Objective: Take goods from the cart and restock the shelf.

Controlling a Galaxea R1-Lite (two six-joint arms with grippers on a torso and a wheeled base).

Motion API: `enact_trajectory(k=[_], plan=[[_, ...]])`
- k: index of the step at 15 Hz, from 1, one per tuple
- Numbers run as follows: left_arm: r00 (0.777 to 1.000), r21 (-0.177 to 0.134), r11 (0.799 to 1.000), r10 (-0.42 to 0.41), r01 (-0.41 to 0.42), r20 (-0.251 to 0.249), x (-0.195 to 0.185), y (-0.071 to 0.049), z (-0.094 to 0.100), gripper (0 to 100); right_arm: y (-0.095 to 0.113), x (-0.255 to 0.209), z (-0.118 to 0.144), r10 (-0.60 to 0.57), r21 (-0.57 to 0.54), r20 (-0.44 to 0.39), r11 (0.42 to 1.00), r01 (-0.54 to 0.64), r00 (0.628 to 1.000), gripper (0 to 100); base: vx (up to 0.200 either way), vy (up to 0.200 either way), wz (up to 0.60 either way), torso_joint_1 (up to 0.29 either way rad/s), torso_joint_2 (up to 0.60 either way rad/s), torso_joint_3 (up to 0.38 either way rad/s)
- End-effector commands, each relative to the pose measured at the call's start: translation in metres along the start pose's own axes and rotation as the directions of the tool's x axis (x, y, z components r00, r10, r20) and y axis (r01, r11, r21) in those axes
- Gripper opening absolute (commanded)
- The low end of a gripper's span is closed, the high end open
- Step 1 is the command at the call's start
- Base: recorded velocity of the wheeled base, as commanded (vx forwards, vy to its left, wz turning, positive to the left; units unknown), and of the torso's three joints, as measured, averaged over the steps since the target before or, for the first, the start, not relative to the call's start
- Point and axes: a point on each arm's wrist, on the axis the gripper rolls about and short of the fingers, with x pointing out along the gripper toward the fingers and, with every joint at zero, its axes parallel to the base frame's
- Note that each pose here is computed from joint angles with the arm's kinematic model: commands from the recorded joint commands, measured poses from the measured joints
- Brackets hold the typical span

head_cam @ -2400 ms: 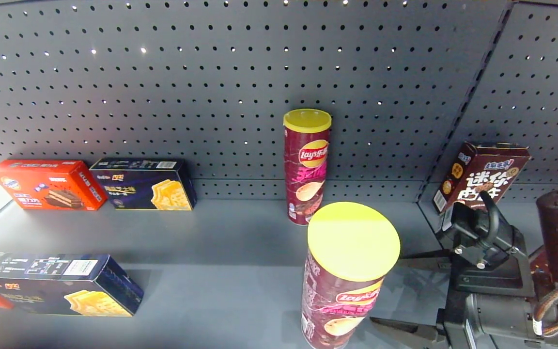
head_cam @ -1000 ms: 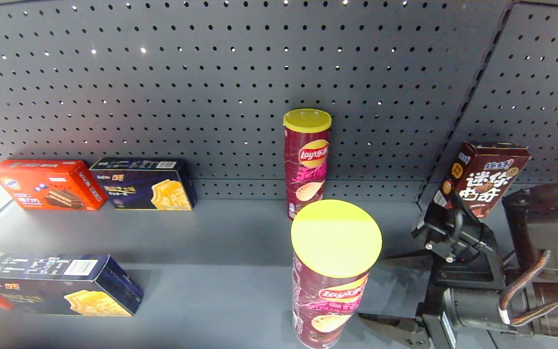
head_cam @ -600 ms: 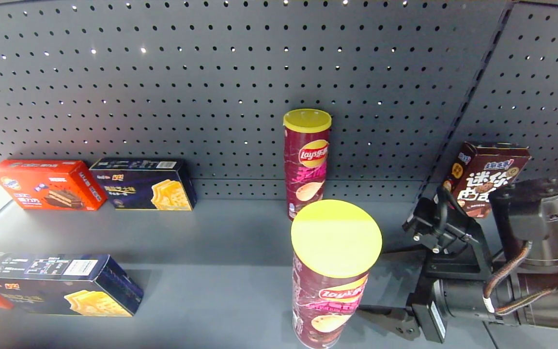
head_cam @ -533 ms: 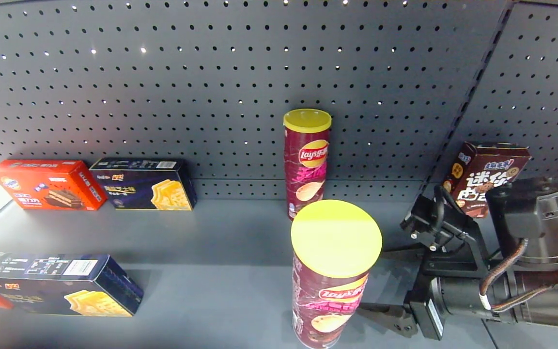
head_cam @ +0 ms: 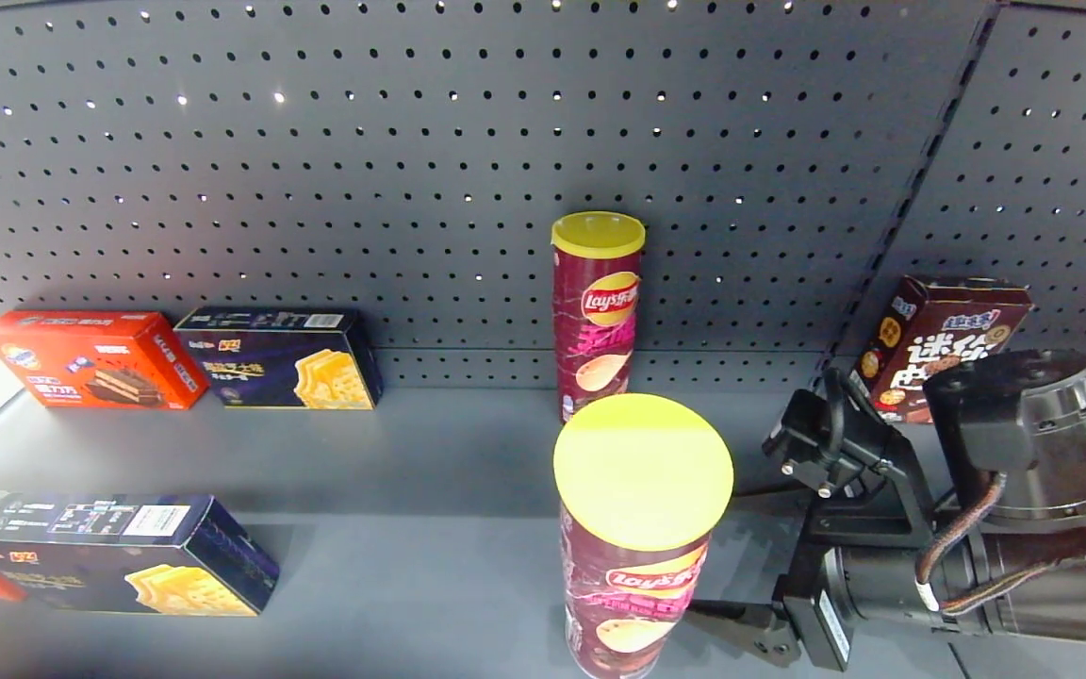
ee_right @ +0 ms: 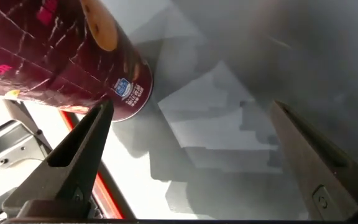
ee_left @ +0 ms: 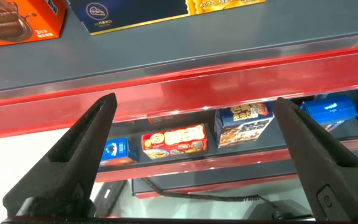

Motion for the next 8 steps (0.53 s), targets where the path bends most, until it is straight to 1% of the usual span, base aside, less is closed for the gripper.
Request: enact_trajectory(k=[1,8], plan=[[1.0,0.0,1.0,0.0,0.0,-0.002,0.0002,-0.0001,-0.0001,100,0.0027,0.0009,-0.0002,0.011,-0.006,-0.002,1.0,-0.011,1.0,100,0.0,0.0,0.0,0.0,0.0,0.0],[1.0,-0.002,1.0,0.002,-0.002,-0.002,0.0001,-0.0001,-0.0001,100,0.0084,0.0001,-0.0043,0.03,-0.014,-0.013,0.999,-0.03,0.999,100,0.0,0.0,0.0,0.0,0.0,0.0]])
